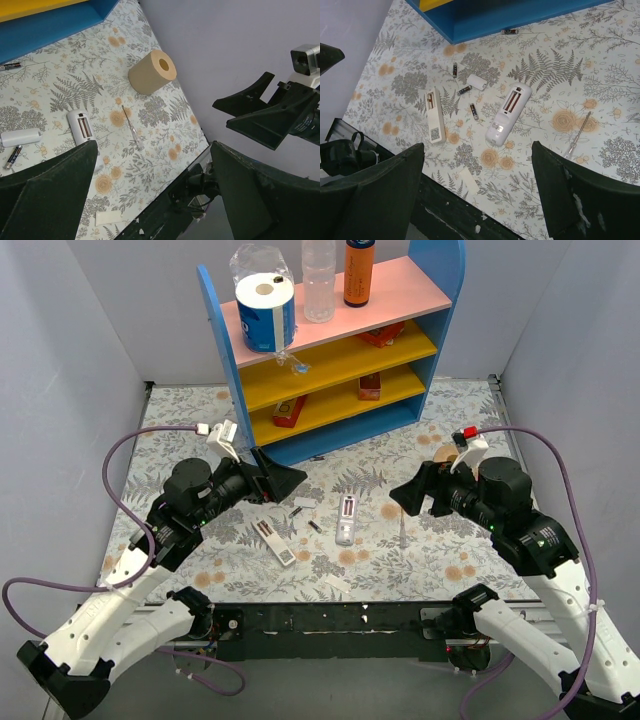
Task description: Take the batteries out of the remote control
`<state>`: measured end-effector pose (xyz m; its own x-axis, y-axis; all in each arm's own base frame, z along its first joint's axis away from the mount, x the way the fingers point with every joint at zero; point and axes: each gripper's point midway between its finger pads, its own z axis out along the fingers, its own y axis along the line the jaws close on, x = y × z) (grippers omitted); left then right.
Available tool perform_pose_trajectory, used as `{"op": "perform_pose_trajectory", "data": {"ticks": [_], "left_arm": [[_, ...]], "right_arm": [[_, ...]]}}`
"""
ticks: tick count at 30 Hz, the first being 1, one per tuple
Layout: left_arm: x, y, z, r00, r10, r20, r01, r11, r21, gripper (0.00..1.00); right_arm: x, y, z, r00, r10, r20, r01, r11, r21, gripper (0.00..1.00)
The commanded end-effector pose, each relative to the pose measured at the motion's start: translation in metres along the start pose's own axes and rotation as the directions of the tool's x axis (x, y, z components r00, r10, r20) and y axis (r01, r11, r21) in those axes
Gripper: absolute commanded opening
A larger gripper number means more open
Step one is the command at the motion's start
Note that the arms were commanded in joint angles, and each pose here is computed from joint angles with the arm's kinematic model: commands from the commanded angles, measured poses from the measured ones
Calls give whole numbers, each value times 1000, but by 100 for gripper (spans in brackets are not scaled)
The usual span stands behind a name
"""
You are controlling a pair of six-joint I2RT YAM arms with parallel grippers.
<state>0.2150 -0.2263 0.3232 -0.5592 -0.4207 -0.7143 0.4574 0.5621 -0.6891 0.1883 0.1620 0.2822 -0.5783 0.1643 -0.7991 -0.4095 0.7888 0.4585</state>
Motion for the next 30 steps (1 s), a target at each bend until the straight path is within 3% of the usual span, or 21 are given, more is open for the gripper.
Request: {"op": "perform_pose_trajectory", "data": {"ticks": [1,8,20,21,25,30], "left_arm": [[-13,-12,-9,999,8,33,-8,1000,16,98],[-18,-9,-13,998,17,65,-16,1000,-3,98],[-28,-9,-19,993,39,113,-37,999,-15,98],[-27,-8,-18,993,37,115,-36,999,-16,98],[-33,-12,-15,991,35,131,-35,999,-2,98],[-35,-16,-12,992,36,122,-37,999,6,98]], "right_arm": [[-18,12,-4,997,-17,77,22,998,-54,92],[-23,19,-4,994,-37,99,46,995,-92,89],[-21,17,-2,995,-42,87,49,996,-81,92],[-21,17,-2,995,-47,85,54,995,-84,96],[-18,27,-6,994,-102,49,108,985,-136,98],[-28,28,-10,990,-112,81,122,985,-125,98]]}}
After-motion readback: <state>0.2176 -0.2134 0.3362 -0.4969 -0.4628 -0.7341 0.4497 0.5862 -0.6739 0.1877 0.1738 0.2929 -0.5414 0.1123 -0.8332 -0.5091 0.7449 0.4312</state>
